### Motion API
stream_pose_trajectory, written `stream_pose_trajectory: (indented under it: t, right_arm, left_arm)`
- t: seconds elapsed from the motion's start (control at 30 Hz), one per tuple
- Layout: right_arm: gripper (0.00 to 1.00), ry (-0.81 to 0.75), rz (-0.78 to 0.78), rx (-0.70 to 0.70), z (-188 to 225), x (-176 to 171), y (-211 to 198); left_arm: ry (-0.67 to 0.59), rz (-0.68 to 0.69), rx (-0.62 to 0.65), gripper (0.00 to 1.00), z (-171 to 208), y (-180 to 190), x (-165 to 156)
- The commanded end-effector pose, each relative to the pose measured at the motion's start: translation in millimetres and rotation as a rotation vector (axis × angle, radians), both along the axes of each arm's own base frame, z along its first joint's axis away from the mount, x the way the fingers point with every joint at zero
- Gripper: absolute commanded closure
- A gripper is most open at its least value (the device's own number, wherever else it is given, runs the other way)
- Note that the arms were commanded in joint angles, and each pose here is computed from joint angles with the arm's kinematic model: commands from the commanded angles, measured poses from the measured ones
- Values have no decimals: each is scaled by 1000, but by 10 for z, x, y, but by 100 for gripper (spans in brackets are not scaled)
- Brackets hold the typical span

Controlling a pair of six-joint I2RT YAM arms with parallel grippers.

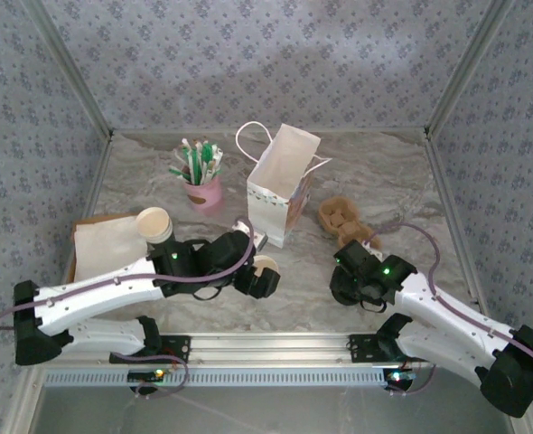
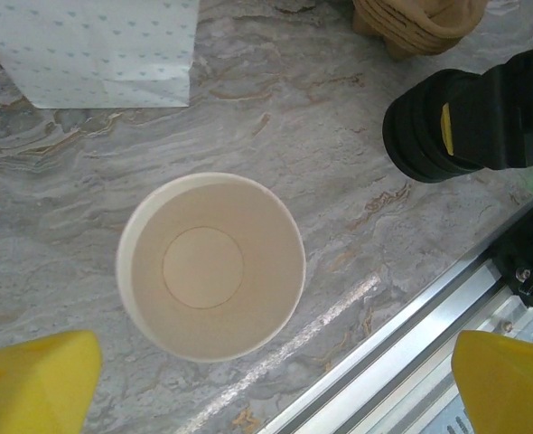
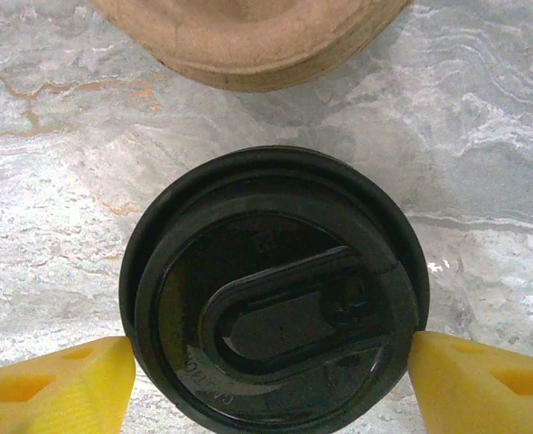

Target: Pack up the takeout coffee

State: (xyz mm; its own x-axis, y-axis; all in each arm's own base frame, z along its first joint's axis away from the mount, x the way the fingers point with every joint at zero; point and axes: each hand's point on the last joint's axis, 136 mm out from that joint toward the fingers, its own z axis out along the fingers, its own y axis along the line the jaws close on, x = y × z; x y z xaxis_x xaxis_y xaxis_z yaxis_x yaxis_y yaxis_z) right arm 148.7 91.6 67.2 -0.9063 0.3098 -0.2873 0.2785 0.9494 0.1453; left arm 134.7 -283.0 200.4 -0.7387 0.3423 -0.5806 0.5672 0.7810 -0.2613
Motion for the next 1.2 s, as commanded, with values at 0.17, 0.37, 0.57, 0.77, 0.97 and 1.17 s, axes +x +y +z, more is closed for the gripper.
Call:
stream_pose_trajectory:
  t: [0.17,0.37,0.57,0.77,0.97,1.17]
  right_arm:
    - [19,22,0,-15,-82,-32,-57]
    - [22,21,0,-9,-87,-23,-56]
    - [26,17,-5,-5,-89,-26,-73]
    - [29,7,-7,-3,-30,-46,-109]
    - [30,-4,-20,-5,36,-54,-161]
    - [30,-4,-35,3,63,-58,-199]
  left_arm:
    - [-55,-51,-64,1,171,-359,-49]
    - [-54,-97,-62,1,132,-578,-135]
    - [-37,-106,-86,3,104,-775,-160]
    - [-9,-98,-165,17,121,-993,-161]
    - [4,-100,-200,31,93,-1209,-139]
    - [30,-81,-215,46,-29,-1409,-101]
